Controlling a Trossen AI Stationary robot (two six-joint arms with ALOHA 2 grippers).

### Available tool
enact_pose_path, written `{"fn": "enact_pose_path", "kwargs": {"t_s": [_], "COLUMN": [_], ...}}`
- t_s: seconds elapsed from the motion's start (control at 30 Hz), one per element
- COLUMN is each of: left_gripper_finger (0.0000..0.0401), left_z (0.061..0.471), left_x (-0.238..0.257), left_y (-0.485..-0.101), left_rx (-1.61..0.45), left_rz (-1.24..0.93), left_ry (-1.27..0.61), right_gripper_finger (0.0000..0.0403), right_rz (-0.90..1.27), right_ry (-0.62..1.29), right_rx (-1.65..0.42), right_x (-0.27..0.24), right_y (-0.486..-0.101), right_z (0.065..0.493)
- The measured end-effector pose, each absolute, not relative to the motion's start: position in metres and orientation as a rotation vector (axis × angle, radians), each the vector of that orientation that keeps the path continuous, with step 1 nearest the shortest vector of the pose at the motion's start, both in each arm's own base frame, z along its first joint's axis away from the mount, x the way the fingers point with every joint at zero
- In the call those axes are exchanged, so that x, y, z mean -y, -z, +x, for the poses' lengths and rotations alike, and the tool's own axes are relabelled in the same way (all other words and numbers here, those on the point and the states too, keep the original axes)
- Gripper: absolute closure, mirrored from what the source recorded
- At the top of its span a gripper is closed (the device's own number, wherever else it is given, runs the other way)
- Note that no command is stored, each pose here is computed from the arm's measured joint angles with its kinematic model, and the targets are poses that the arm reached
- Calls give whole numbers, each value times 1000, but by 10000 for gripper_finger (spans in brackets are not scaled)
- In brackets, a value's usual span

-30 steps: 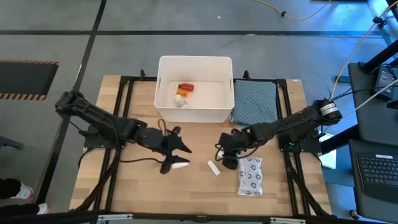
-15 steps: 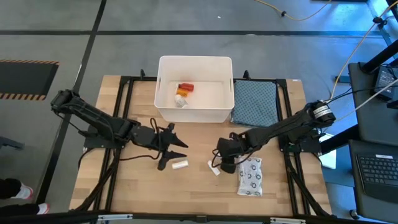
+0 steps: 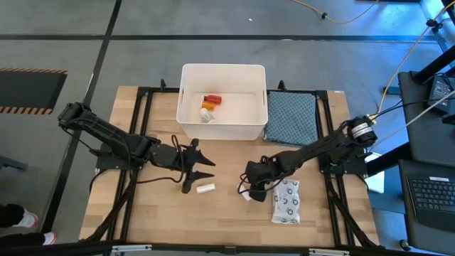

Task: Pick & place medical supplies in basket/bin
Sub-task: Put the top right rolled white gauze into the white bin

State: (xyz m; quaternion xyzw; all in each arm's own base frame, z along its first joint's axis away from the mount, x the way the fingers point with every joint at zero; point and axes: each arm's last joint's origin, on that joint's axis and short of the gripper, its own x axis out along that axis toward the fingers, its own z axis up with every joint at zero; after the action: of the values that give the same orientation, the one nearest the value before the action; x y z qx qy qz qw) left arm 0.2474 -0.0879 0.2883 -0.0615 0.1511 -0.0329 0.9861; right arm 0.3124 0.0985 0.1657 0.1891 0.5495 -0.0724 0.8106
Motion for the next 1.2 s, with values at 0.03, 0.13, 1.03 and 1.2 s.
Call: {"fn": "enact_pose_path", "kwargs": {"t_s": [0.03,0.13,1.03,1.2], "left_gripper_finger": [228,228,228,228], "left_z": [247,247,227,209], "left_x": [88,88,85,78], "left_y": [-288,-288,-313,-332], "left_rx": [-306,-306,-229,-143], "left_rz": [-123,-122,-203,-210], "left_ry": [66,66,214,228], "right_gripper_finger": [118,125,360,356], "right_rz": [404,407,498,392], "right_ry": [171,241,148,-20], "right_rx": [-1188,-1195,-1131,-909], "right_x": [-98,-97,-103,-111], "right_y": [-163,-156,-177,-251], "right_z": [312,313,347,381]}}
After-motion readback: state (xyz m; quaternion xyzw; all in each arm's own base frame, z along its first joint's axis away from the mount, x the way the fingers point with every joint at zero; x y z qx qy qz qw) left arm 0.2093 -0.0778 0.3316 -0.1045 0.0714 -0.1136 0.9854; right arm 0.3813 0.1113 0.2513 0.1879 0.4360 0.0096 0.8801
